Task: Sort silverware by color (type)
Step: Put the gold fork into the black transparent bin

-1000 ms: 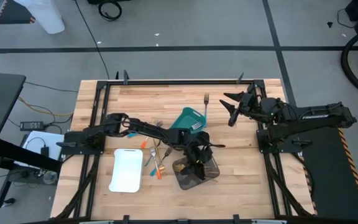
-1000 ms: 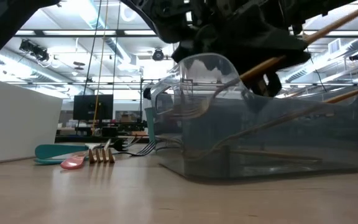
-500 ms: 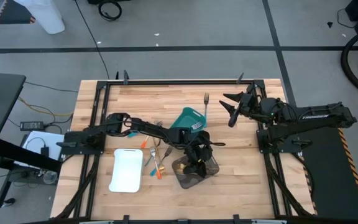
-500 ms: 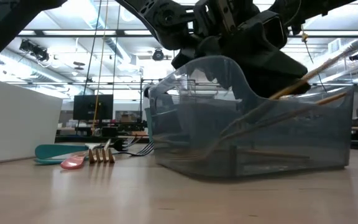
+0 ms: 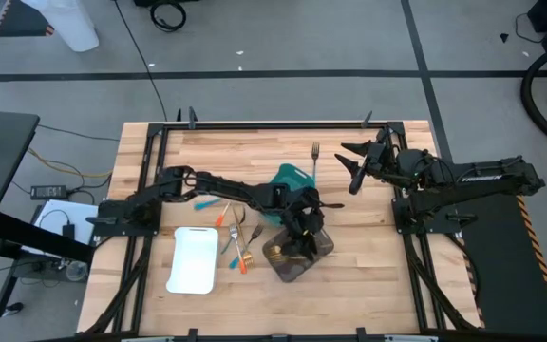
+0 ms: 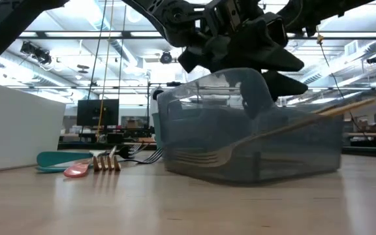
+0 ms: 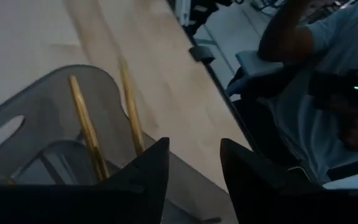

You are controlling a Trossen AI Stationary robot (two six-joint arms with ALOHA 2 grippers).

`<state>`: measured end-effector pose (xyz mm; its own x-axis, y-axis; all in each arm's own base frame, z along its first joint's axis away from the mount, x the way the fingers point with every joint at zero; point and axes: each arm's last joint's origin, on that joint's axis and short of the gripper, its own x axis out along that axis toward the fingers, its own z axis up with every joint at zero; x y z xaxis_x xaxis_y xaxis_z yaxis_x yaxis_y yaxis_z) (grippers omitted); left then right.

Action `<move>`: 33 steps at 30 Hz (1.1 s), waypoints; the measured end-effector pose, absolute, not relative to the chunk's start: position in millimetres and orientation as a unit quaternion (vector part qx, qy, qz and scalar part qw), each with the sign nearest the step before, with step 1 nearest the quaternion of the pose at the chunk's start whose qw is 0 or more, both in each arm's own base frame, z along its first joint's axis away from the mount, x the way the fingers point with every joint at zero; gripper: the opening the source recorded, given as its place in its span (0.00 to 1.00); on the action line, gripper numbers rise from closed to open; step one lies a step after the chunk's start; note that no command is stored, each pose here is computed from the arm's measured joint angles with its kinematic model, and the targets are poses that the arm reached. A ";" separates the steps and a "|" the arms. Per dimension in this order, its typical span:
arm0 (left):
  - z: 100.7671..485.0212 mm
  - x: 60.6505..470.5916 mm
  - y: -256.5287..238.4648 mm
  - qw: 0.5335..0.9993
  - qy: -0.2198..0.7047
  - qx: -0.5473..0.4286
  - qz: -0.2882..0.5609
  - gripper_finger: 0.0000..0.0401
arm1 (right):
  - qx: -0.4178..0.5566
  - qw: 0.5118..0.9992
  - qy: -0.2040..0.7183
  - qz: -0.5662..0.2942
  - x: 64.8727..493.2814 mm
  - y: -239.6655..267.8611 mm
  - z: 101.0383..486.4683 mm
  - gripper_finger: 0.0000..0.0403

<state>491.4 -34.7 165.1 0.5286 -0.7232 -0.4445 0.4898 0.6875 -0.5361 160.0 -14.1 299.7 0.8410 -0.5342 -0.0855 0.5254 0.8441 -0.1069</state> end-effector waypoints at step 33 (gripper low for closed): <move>218.4 481.1 -131.0 0.955 0.271 0.113 -0.051 0.38 | -0.039 0.959 0.052 -0.277 160.1 -14.2 300.3 0.42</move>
<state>481.1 -131.0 218.4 0.8481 -0.0360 -0.5287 0.1585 0.9692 0.1883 160.1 -14.2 300.3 0.8413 -0.5348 -0.0785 0.5267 0.8438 -0.1033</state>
